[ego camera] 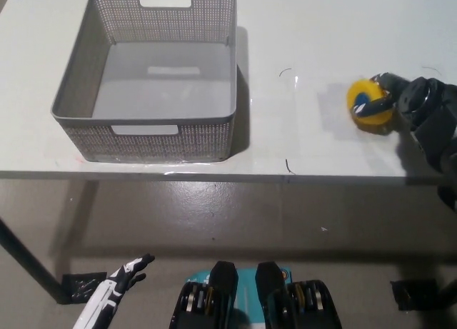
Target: Use the right hand to pick up a yellow duck toy and place it into a container on the left hand side
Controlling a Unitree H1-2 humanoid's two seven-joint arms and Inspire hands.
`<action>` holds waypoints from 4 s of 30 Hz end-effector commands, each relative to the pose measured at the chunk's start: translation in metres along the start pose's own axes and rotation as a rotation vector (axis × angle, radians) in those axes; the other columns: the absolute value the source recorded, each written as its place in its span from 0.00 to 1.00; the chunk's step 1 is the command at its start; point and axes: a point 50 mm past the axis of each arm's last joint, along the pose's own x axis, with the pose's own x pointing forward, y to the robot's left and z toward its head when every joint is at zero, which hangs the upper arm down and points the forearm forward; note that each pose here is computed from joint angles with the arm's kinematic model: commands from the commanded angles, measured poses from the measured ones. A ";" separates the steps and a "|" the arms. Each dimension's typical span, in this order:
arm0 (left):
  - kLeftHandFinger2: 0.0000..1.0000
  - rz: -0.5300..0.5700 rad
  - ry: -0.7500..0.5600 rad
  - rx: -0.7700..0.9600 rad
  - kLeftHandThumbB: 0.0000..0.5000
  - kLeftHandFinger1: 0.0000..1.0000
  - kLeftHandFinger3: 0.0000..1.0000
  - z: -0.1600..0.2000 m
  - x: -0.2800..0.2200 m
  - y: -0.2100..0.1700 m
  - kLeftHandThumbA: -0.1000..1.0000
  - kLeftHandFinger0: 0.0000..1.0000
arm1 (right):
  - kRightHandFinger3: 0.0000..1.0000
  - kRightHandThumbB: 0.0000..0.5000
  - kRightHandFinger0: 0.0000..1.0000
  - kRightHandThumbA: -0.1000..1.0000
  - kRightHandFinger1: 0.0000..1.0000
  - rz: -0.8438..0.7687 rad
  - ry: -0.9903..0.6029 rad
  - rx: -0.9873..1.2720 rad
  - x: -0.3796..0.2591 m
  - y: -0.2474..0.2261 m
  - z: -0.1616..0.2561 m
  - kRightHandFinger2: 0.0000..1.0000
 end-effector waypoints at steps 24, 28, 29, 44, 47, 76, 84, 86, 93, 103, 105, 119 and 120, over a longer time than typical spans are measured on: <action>1.00 -0.005 -0.061 0.036 0.59 1.00 1.00 0.016 0.011 0.013 1.00 1.00 | 0.87 0.34 0.11 0.00 0.58 -0.433 -0.233 0.193 -0.011 -0.047 0.011 0.91; 1.00 -0.006 -0.058 0.035 0.58 1.00 1.00 0.016 0.011 0.013 1.00 1.00 | 0.84 0.39 0.03 0.00 0.50 -0.506 -0.320 0.235 -0.018 -0.067 0.030 0.86; 1.00 -0.006 -0.060 0.035 0.57 1.00 1.00 0.016 0.011 0.013 1.00 1.00 | 0.83 0.35 0.00 0.00 0.45 -0.533 -0.349 0.234 -0.022 -0.074 0.041 0.83; 1.00 -0.014 -0.054 0.045 0.53 1.00 1.00 0.014 0.008 0.010 1.00 1.00 | 0.86 0.34 0.00 0.00 0.41 -0.625 -0.680 0.293 -0.068 -0.118 0.157 0.80; 1.00 -0.015 -0.051 0.041 0.54 1.00 1.00 0.014 0.007 0.010 1.00 1.00 | 0.86 0.31 0.00 0.00 0.39 -0.625 -0.751 0.300 -0.080 -0.116 0.183 0.79; 1.00 -0.076 -0.078 0.126 0.61 1.00 1.00 0.017 0.010 0.004 1.00 1.00 | 0.88 0.29 0.00 0.00 0.44 -0.423 -0.995 0.213 -0.127 0.029 0.326 0.78; 1.00 -0.085 -0.068 0.142 0.64 1.00 1.00 0.022 0.011 0.008 1.00 1.00 | 1.00 0.50 0.39 0.09 0.68 -0.361 -0.914 0.214 -0.116 0.029 0.316 0.89; 1.00 -0.088 -0.068 0.131 0.65 1.00 1.00 0.023 0.012 0.008 1.00 1.00 | 1.00 0.71 1.00 0.43 1.00 -0.289 -0.887 0.146 -0.113 0.025 0.314 1.00; 1.00 -0.096 -0.066 0.143 0.64 1.00 1.00 0.021 0.009 0.007 1.00 1.00 | 1.00 0.97 1.00 0.82 1.00 -0.239 -0.828 0.048 -0.104 0.028 0.304 1.00; 1.00 -0.091 -0.078 0.147 0.65 1.00 1.00 0.022 0.011 0.009 1.00 1.00 | 1.00 0.83 1.00 0.72 1.00 -0.241 -0.805 0.054 -0.099 0.022 0.295 1.00; 1.00 -0.091 -0.074 0.142 0.65 1.00 1.00 0.021 0.010 0.008 1.00 1.00 | 1.00 0.78 1.00 0.68 1.00 -0.249 -0.802 0.061 -0.095 0.020 0.287 1.00; 1.00 -0.103 -0.079 0.162 0.65 1.00 1.00 0.024 0.014 0.012 1.00 1.00 | 1.00 0.62 1.00 0.72 1.00 -0.571 -0.989 0.182 -0.143 -0.084 0.204 1.00; 1.00 -0.101 -0.079 0.160 0.63 1.00 1.00 0.024 0.015 0.012 1.00 1.00 | 1.00 0.61 1.00 0.72 1.00 -0.592 -1.007 0.195 -0.151 -0.090 0.197 1.00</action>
